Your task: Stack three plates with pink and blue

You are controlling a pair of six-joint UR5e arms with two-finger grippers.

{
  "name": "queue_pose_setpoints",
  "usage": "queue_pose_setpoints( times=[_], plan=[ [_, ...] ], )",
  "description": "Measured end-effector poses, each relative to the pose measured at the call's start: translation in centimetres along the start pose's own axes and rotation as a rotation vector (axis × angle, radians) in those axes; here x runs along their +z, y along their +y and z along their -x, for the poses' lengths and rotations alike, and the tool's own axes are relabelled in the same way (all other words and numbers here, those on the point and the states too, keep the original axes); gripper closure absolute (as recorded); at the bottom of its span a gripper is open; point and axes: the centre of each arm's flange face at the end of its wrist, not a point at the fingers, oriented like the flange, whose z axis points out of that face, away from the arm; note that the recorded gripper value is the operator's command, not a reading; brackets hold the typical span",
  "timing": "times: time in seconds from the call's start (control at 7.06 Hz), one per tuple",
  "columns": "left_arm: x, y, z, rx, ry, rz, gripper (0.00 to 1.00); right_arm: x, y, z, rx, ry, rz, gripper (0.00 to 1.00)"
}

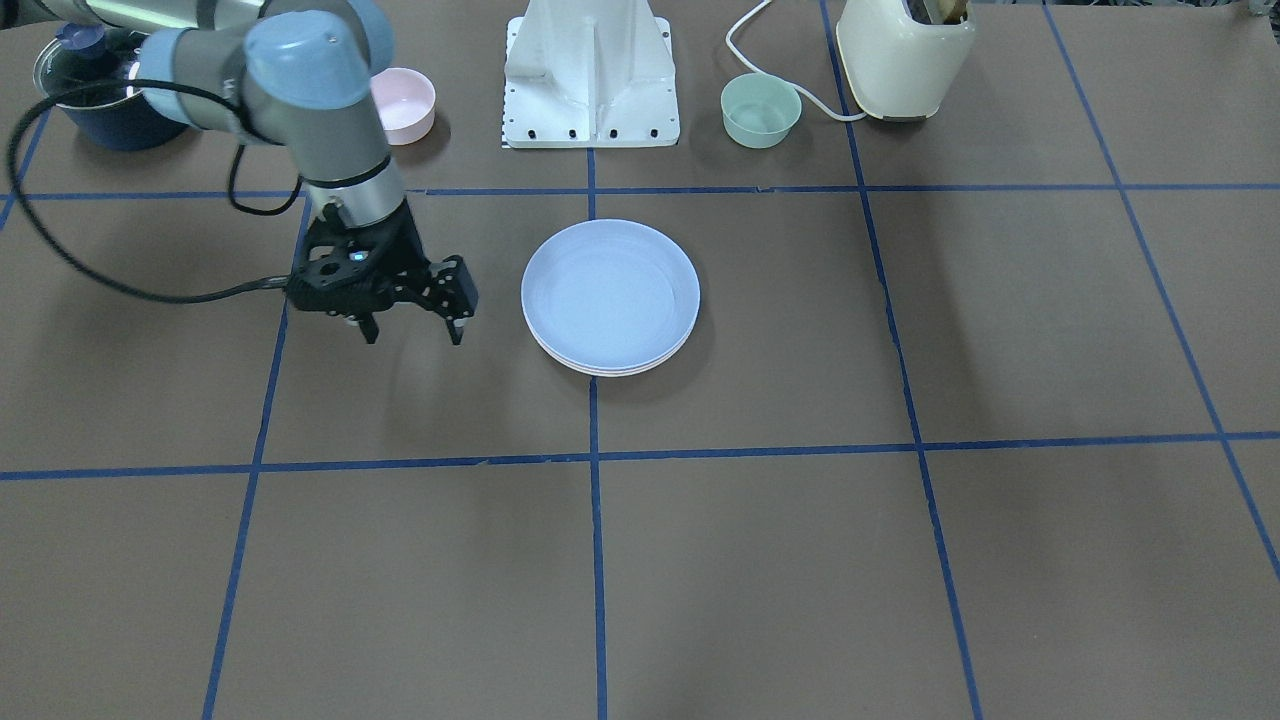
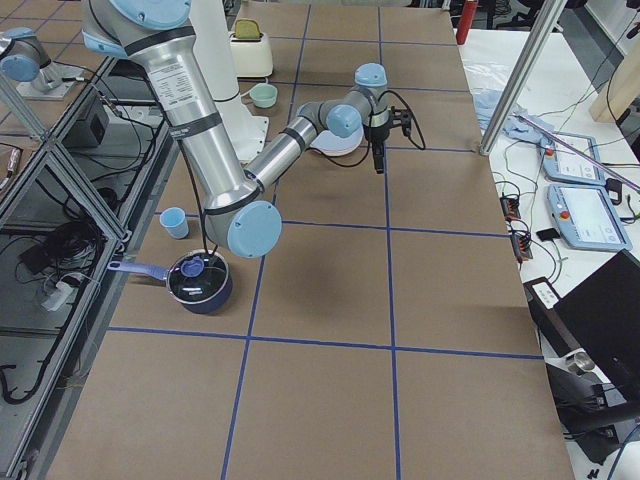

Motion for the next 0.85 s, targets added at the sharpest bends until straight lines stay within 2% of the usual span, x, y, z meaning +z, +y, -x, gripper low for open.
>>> queue_pose_setpoints(
  times=[0.43,0.57,0.85],
  plan=[
    [0.2,-0.6,-0.4,0.112,0.029,0.122,0.00,-4.0,-5.5,-19.8,-0.176,0.046,0.084,0.00],
    [-0.4,-1.1,-0.8,0.126,0.033,0.127,0.00,-4.9,-5.4,-26.6,-0.199,0.049,0.109,0.00],
    [-1.5,-1.6,-1.1,0.125,0.034,0.107,0.00,-6.0,-0.8,-39.7,-0.212,0.050,0.145,0.00]
  ],
)
